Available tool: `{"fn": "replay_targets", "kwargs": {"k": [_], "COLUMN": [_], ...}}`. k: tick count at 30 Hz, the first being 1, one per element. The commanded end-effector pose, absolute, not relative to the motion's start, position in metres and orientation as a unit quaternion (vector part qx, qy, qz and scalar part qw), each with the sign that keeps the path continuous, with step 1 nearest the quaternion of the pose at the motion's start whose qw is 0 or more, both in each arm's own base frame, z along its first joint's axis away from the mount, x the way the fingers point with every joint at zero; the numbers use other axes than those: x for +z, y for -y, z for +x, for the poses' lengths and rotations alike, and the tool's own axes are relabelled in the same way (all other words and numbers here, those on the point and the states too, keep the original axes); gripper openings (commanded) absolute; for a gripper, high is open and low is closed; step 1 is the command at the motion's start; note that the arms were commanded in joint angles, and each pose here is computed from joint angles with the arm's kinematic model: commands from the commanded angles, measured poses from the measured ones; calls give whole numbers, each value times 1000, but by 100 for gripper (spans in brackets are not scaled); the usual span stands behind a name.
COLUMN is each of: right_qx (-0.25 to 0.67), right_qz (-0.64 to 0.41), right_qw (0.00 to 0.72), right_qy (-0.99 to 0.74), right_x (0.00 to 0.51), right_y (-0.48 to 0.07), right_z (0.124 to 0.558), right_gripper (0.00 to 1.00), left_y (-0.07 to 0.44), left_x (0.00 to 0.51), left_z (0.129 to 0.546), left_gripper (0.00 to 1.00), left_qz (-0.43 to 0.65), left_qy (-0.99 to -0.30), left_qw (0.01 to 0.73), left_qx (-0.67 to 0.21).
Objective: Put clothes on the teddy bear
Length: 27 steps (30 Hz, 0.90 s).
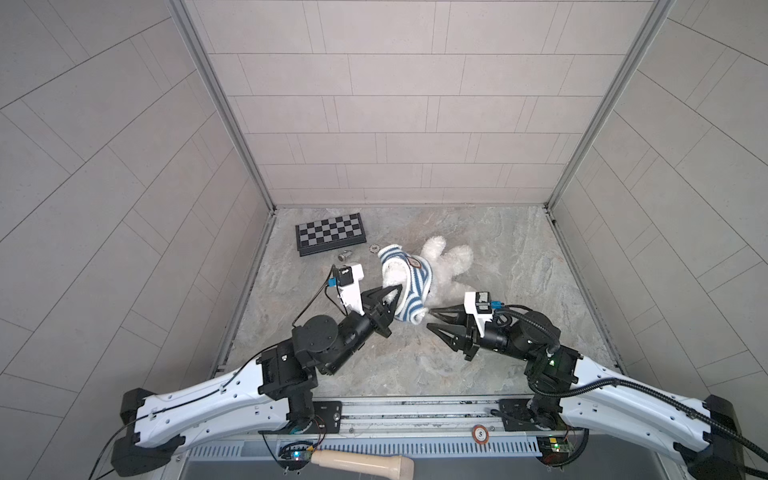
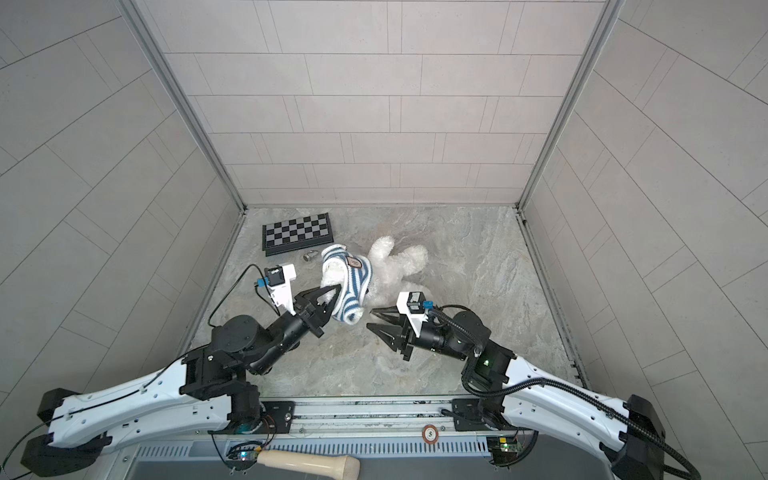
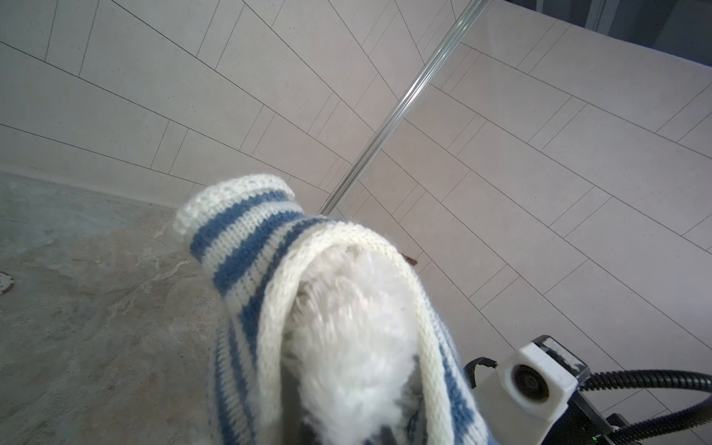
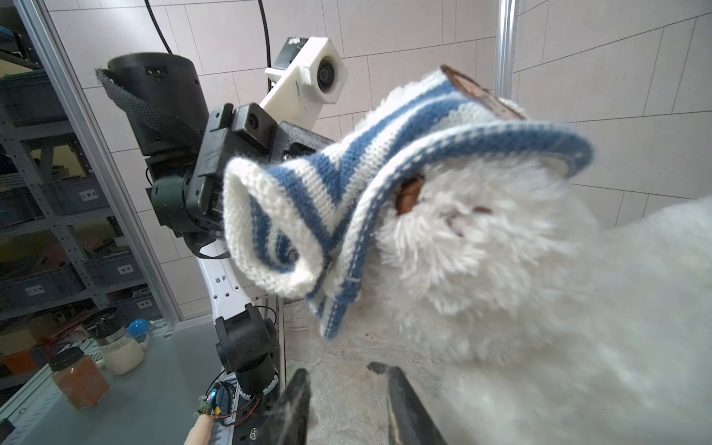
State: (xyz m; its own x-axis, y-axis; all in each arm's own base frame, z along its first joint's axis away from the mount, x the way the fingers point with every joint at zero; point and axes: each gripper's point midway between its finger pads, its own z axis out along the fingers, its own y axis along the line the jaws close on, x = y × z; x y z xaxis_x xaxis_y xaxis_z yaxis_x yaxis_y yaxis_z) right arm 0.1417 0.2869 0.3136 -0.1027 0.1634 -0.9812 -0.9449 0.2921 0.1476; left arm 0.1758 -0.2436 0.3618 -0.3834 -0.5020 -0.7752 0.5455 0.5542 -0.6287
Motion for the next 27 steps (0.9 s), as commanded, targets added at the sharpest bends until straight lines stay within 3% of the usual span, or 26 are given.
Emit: {"fn": "replay_targets", "kwargs": {"k": [1, 11, 21, 27], "right_qx": [491, 499, 466, 464], "right_qz": [-332, -310, -288, -291], "right_qw": [612, 625, 626, 634], "right_qy": [-525, -515, -555, -546], "right_x": [345, 355, 345, 334], "right_y": [-286, -287, -290, -279], "right_z": [144, 148, 169, 161], "right_gripper": [35, 38, 24, 4], "left_y": [242, 247, 251, 242], "left_x": [390, 377, 366, 369], "left_z": [174, 179, 178, 179], "left_gripper": [0, 0, 0, 0], "left_qz": [-16, -21, -15, -27], "left_qy": [-643, -650, -653, -646], "left_qw": [559, 558, 553, 562], "left_qx": [-524, -516, -518, -516]}}
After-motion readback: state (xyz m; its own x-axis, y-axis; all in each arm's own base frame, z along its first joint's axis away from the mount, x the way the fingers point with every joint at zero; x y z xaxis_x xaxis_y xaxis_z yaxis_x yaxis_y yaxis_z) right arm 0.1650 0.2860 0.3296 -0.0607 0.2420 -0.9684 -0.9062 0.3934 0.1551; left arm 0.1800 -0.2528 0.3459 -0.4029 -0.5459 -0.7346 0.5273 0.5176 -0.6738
